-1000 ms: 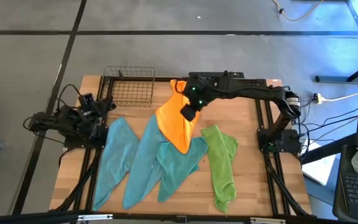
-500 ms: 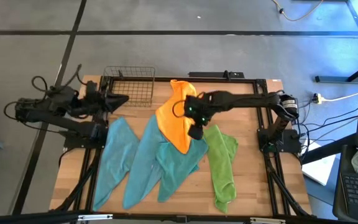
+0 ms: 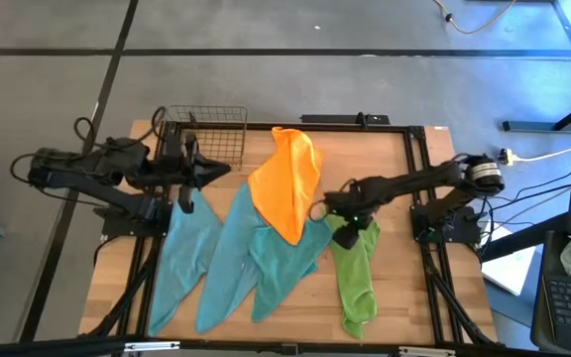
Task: Fold microfiber towels
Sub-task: Prepare the microfiber cloths on the table
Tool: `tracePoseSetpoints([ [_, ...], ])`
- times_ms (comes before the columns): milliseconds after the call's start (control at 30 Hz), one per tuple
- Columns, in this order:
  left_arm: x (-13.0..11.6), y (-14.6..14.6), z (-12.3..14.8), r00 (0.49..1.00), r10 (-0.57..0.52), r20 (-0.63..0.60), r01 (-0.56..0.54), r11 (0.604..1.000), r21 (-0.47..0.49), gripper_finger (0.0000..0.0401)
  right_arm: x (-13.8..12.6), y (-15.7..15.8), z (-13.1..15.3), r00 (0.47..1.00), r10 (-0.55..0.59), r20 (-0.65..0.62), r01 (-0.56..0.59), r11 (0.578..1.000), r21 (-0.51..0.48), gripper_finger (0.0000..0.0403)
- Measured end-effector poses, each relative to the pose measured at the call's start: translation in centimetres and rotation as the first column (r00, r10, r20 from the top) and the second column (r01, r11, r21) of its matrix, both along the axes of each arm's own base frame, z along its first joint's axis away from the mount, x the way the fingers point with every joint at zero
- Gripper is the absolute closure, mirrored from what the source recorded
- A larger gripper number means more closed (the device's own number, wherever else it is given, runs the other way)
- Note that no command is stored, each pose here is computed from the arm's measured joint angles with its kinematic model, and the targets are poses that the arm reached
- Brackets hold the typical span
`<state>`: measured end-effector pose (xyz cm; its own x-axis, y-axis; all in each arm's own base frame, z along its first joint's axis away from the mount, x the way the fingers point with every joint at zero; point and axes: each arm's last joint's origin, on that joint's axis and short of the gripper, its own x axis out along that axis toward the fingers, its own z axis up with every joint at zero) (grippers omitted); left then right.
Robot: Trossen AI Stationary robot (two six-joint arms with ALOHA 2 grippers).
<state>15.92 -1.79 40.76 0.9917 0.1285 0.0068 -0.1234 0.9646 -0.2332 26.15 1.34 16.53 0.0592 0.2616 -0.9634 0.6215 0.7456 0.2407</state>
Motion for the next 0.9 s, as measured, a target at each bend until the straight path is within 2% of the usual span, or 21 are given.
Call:
tracePoseSetpoints([
  [133, 0.4, -0.5, -0.2, 1.0, -0.027, -0.01, 0.027, 0.999, -0.021, 0.0387, -0.3, 0.4, -0.9, 0.998, 0.006, 0.065, -0.007, 1.0, 0.009, 0.0201],
  [233, 0.3, -0.7, -0.2, 0.999, -0.04, -0.006, 0.04, 0.999, -0.026, 0.0387, -0.5, 1.0, -1.8, 0.991, 0.069, 0.117, -0.073, 0.997, 0.03, 0.0201],
  [333, 0.3, -0.9, -0.2, 0.999, -0.049, -0.005, 0.049, 0.998, -0.038, 0.0387, -1.3, 0.9, -2.9, 0.991, 0.096, 0.089, -0.098, 0.995, 0.012, 0.0201],
  [567, 0.1, -1.3, -0.6, 0.997, -0.061, -0.039, 0.055, 0.99, -0.129, 0.0387, -2.8, -1.0, -3.9, 0.998, 0.06, 0.019, -0.06, 0.998, 0.004, 0.0201],
  [633, 0.2, -1.3, -1.0, 0.995, -0.061, -0.076, 0.048, 0.984, -0.172, 0.0387, -3.2, -2.0, -3.9, 0.999, 0.03, -0.042, -0.032, 0.998, -0.062, 0.0205],
  [733, 0.1, -1.3, -1.6, 0.991, -0.058, -0.118, 0.026, 0.967, -0.254, 0.0387, -4.0, -4.0, -3.7, 0.988, -0.047, -0.146, 0.014, 0.975, -0.22, 0.0218],
  [900, 0.0, -1.4, -2.1, 0.985, -0.073, -0.158, 0.015, 0.94, -0.341, 0.0387, -5.1, -7.2, -2.4, 0.938, -0.136, -0.318, -0.031, 0.882, -0.469, 0.023],
])
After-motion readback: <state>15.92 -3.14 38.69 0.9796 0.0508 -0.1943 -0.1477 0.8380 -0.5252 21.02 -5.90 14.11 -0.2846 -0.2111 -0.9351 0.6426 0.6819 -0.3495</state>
